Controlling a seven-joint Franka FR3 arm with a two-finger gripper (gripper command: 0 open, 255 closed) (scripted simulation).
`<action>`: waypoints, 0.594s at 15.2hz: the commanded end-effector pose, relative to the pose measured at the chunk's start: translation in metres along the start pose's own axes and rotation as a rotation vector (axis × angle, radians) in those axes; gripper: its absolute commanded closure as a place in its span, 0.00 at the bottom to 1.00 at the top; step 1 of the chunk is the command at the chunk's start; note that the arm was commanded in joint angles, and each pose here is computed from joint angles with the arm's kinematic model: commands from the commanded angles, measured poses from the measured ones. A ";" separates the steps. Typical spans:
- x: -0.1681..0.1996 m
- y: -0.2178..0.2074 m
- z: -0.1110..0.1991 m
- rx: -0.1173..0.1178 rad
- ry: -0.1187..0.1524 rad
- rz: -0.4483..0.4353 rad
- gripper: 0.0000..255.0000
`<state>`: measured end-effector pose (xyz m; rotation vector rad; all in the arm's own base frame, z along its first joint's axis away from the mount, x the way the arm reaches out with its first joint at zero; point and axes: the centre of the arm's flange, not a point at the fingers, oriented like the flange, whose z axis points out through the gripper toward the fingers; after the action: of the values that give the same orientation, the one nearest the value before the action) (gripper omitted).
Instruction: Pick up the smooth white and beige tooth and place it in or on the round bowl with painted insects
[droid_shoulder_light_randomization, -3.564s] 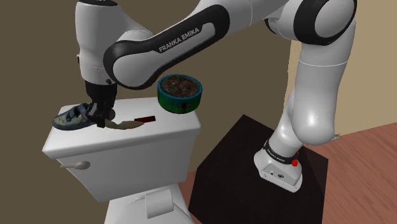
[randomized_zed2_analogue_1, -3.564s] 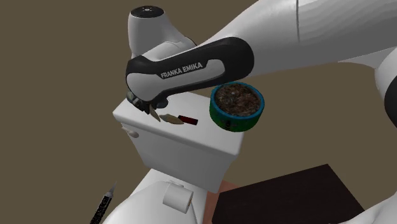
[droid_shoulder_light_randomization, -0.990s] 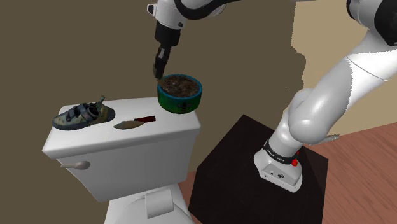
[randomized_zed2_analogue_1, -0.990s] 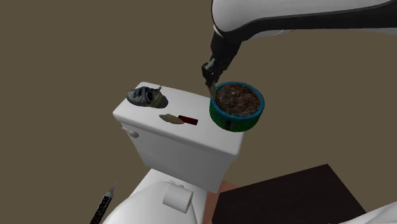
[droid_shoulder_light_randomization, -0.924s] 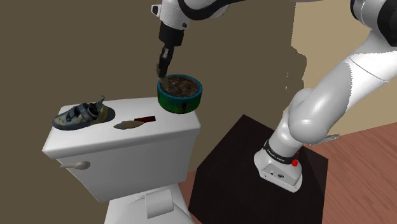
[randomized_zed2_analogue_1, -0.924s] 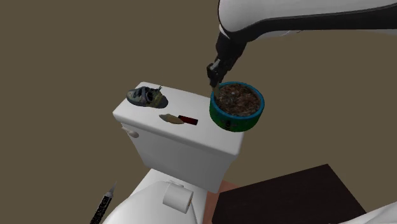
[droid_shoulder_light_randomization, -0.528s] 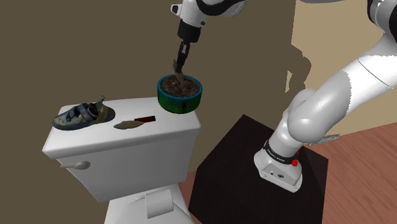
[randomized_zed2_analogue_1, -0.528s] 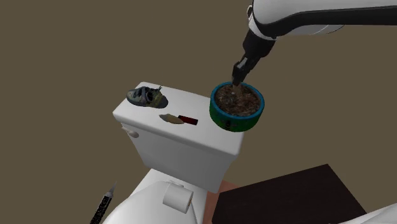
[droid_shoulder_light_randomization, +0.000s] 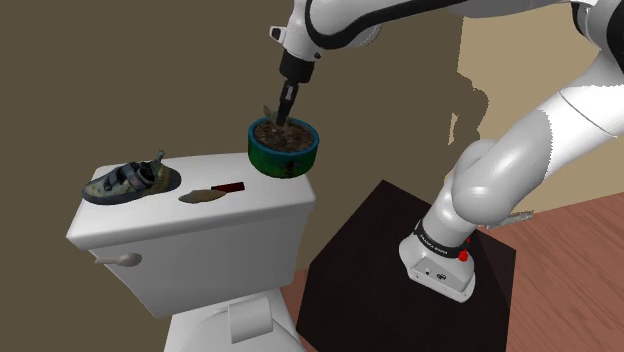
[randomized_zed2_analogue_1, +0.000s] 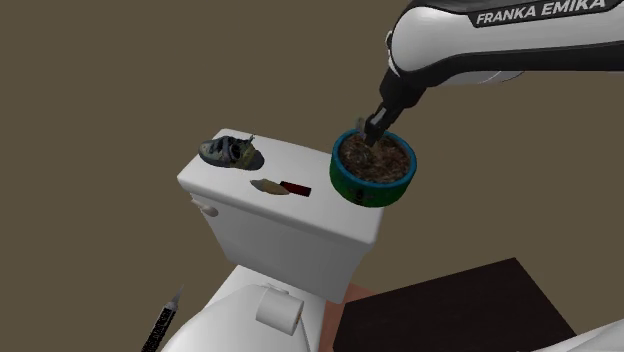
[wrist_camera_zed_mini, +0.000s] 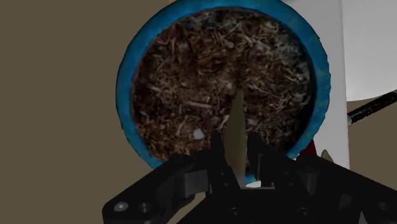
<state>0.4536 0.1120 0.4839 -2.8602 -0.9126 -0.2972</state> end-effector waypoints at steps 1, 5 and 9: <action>-0.005 0.001 0.013 0.004 -0.010 0.001 1.00; -0.009 0.002 0.029 0.004 -0.010 0.001 1.00; -0.009 0.002 0.029 0.004 -0.010 0.001 1.00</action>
<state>0.4525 0.1106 0.4559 -2.8609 -0.9121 -0.2873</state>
